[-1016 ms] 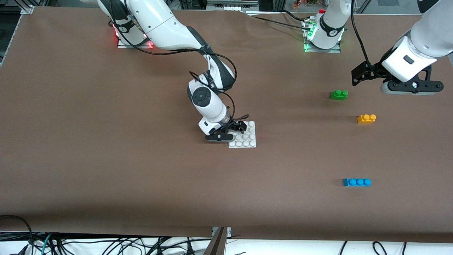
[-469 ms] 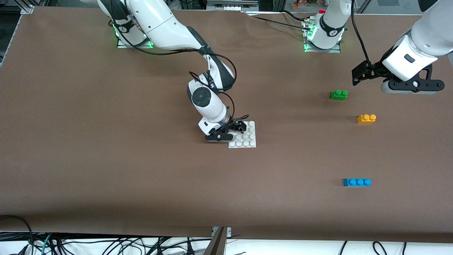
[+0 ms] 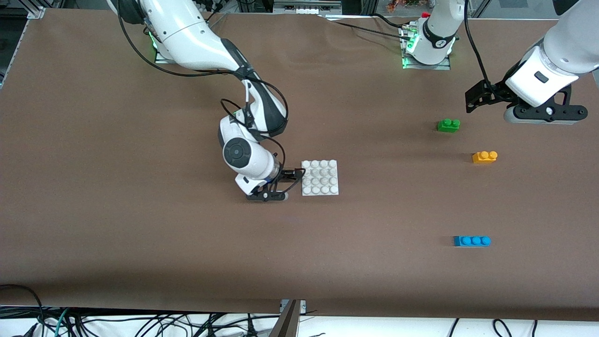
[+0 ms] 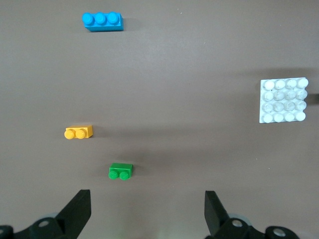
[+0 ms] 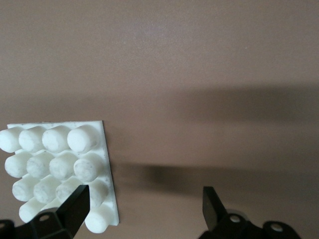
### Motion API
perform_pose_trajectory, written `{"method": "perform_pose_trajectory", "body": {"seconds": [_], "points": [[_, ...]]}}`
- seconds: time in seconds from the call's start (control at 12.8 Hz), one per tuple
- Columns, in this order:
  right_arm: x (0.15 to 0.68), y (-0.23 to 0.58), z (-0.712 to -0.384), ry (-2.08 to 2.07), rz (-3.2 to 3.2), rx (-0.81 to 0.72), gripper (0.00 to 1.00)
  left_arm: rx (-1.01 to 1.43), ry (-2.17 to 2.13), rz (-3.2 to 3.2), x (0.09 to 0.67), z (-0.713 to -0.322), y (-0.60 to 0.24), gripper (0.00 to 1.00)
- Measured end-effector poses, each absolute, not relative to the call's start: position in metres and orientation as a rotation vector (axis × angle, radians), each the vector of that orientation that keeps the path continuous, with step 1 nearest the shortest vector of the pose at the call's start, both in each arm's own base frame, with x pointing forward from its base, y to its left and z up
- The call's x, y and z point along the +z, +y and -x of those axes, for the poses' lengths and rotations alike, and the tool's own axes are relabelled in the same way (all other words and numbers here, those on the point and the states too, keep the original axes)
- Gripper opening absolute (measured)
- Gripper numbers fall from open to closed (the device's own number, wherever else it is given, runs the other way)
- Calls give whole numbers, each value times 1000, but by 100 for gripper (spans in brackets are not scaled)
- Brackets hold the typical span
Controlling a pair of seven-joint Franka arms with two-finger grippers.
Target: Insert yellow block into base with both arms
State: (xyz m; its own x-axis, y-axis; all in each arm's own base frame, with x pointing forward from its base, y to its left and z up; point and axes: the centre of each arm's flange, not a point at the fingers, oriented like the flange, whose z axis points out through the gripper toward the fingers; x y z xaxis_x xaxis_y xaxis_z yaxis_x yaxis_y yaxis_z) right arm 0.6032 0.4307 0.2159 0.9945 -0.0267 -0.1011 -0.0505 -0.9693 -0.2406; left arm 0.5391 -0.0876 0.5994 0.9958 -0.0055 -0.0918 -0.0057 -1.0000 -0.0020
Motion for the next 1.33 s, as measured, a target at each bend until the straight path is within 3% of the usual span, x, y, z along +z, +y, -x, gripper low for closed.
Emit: {"method": "perform_pose_trajectory", "body": {"seconds": [0.31, 1.33], "points": [[213, 438, -595, 29, 2904, 165, 100, 144, 9, 3136, 599, -539, -88, 100], [248, 347, -631, -88, 3038, 283, 100, 144, 9, 3136, 600, -539, -88, 100]]}}
